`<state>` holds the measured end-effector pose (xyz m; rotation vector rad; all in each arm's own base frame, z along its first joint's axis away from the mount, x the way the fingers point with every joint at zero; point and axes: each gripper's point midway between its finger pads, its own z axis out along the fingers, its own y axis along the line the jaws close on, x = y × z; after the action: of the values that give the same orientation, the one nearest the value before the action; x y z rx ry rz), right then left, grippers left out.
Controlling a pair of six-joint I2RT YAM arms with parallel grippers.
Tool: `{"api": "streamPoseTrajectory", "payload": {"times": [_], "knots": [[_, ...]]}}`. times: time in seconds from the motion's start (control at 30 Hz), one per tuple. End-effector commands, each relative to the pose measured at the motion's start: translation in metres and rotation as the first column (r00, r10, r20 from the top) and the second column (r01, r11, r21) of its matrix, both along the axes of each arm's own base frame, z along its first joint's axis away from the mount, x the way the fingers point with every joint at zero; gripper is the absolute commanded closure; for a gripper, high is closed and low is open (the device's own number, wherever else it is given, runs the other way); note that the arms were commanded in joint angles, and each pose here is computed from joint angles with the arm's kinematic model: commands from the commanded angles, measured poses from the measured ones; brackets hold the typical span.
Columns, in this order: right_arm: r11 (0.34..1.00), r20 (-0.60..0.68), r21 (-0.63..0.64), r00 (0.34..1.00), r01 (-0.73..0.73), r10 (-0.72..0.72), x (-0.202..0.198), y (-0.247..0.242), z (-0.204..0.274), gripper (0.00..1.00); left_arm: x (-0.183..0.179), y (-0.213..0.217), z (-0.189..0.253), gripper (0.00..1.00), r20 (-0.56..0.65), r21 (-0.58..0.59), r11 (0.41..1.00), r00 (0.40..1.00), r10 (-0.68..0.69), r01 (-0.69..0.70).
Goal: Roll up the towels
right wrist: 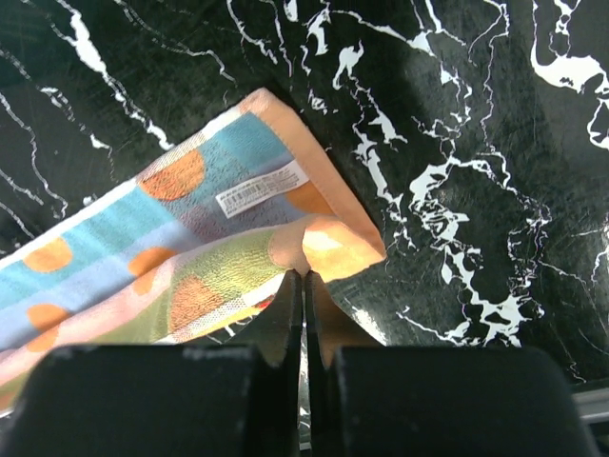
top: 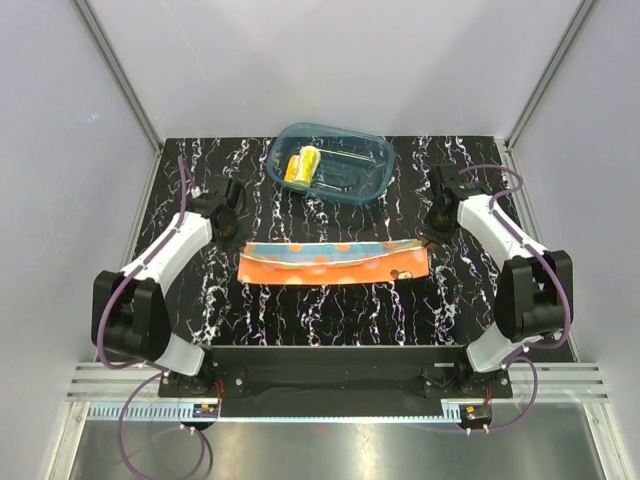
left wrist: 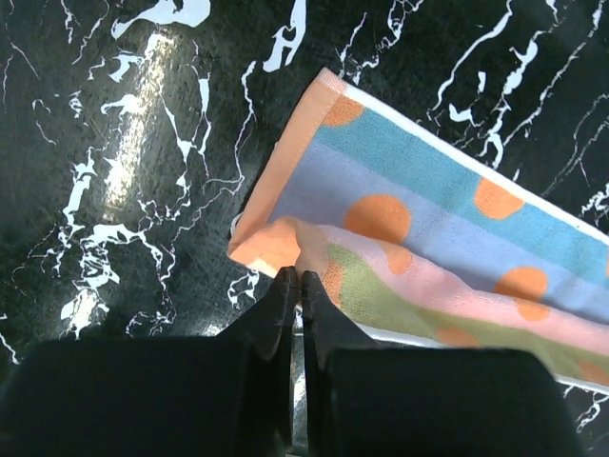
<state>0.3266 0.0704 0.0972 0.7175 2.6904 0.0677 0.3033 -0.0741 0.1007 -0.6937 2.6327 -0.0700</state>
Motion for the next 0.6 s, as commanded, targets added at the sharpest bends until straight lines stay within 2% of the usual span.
{"api": "streamPoseTrajectory", "payload": {"times": [0.0, 0.47, 0.57], "knots": [[1.0, 0.042, 0.011, 0.999, -0.001, 0.001, 0.019, -0.002, 0.006, 1.0, 0.026, 0.003, 0.011, 1.0, 0.066, 0.016, 1.0, 0.998, -0.002, 0.001], [0.999, -0.037, 0.043, 0.999, -0.007, 0.009, 0.05, 0.002, -0.026, 1.0, 0.052, 0.013, -0.027, 1.0, -0.04, 0.049, 0.999, 0.999, 0.014, -0.012], [0.999, -0.059, 0.03, 0.998, 0.022, -0.02, 0.056, -0.004, -0.033, 0.95, 0.061, 0.011, -0.03, 0.91, -0.043, 0.042, 0.999, 0.999, 0.004, -0.003]]}}
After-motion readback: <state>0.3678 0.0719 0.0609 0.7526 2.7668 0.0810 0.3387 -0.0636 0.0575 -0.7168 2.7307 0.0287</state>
